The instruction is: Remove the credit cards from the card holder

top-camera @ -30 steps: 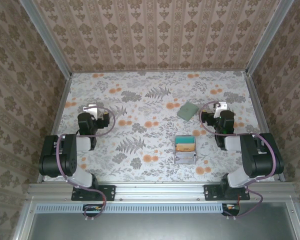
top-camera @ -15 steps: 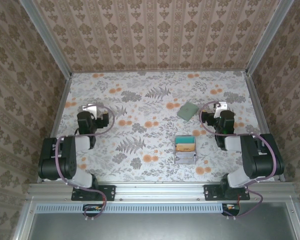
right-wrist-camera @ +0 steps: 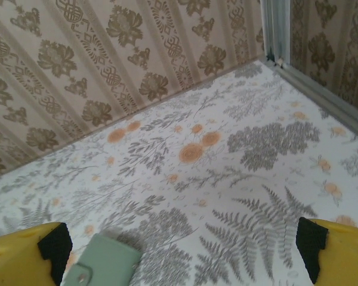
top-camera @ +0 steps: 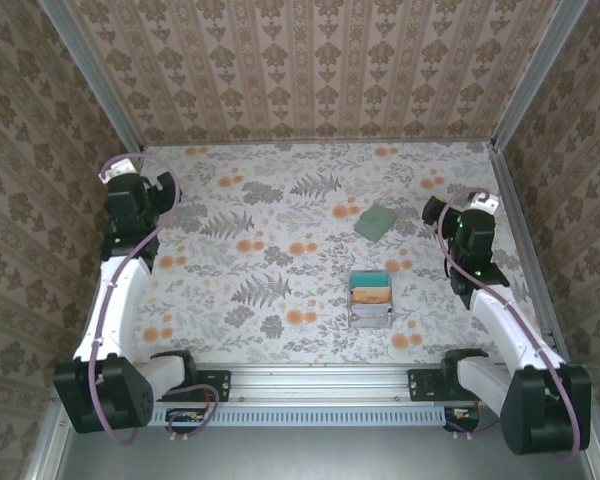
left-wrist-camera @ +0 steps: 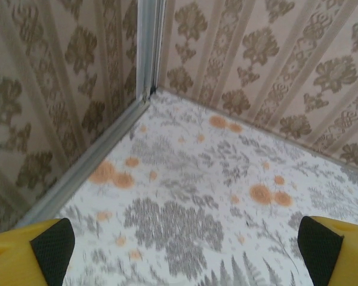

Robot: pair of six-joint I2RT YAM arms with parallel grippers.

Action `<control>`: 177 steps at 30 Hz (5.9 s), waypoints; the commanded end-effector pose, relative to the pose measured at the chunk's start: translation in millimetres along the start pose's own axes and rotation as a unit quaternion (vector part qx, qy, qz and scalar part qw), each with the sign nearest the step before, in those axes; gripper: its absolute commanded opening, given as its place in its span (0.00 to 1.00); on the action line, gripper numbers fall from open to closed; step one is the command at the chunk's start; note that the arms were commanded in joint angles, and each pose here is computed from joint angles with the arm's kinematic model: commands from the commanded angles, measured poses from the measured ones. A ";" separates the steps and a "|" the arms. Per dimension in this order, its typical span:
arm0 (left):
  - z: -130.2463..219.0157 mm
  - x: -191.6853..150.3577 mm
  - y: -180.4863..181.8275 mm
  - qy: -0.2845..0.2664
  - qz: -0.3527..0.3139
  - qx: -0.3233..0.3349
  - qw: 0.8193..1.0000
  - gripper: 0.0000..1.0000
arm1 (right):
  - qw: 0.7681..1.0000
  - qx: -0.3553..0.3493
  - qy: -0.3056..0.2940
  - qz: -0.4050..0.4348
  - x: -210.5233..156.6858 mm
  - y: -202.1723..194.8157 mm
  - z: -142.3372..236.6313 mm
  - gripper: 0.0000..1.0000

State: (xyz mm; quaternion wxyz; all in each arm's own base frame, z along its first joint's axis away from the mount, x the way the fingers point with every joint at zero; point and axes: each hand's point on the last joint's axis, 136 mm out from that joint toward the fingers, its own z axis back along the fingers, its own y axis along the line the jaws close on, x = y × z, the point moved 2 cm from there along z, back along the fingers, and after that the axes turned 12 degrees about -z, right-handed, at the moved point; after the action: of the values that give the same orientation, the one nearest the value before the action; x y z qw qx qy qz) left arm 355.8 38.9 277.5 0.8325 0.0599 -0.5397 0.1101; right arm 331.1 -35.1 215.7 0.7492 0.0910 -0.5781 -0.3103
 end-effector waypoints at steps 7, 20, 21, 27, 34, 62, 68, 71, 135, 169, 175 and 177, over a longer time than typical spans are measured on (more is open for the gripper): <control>26.6 -66.7 -77.3 0.128 -0.035 -0.088 0.987 1.00 | 0.987 0.027 0.144 -0.067 -35.4 12.2 45.6 1.00; 36.5 -130.4 -277.0 0.207 -0.169 -0.303 0.915 0.82 | 0.976 0.007 0.216 -0.029 -67.0 22.2 53.6 1.00; 35.5 -135.6 -293.2 0.213 -0.186 -0.313 0.906 0.81 | 0.976 0.003 0.214 -0.028 -64.9 21.8 54.6 1.00; 36.7 -166.6 -382.6 0.219 -0.277 -0.382 0.854 0.68 | 0.977 -0.026 0.211 -0.005 -58.0 13.7 60.2 1.00; 30.3 -195.6 -461.4 0.201 -0.375 -0.403 0.810 0.53 | 0.978 -0.032 0.205 -0.002 -49.0 13.7 65.2 1.00; -38.9 -265.6 -486.5 0.221 -0.466 -0.328 0.791 0.13 | 0.981 -0.026 0.194 -0.006 -43.0 14.5 67.3 1.00; -38.1 -247.3 -468.2 0.227 -0.450 -0.306 0.808 0.00 | 0.982 -0.009 0.190 0.001 -42.4 19.0 65.5 1.00; -36.2 -233.3 -455.1 0.230 -0.435 -0.298 0.818 0.00 | 0.981 -0.002 0.191 0.011 -43.7 19.8 65.1 1.00; 39.8 -219.6 -239.4 0.293 -0.092 -0.262 0.915 0.00 | 0.794 -0.005 0.607 0.026 -353.4 168.1 12.7 0.00; 42.5 -244.0 -234.2 0.431 -0.212 -0.143 0.865 0.45 | 0.894 0.069 0.442 0.018 -223.6 178.7 18.5 0.21; 36.0 -251.6 -236.8 0.448 -0.228 -0.125 0.855 0.45 | 0.896 0.067 0.439 0.015 -221.5 175.9 20.0 0.24; 34.3 -254.1 -240.4 0.451 -0.227 -0.129 0.853 0.46 | 0.895 0.068 0.440 0.014 -221.9 176.4 20.1 0.24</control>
State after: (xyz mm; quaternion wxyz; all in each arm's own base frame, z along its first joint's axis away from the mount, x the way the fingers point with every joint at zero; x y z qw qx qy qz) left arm 288.0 -233.5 64.1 0.9866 -0.0007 -0.0995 -0.1296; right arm 346.1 241.2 121.2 0.9268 0.2635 -0.1962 -0.1819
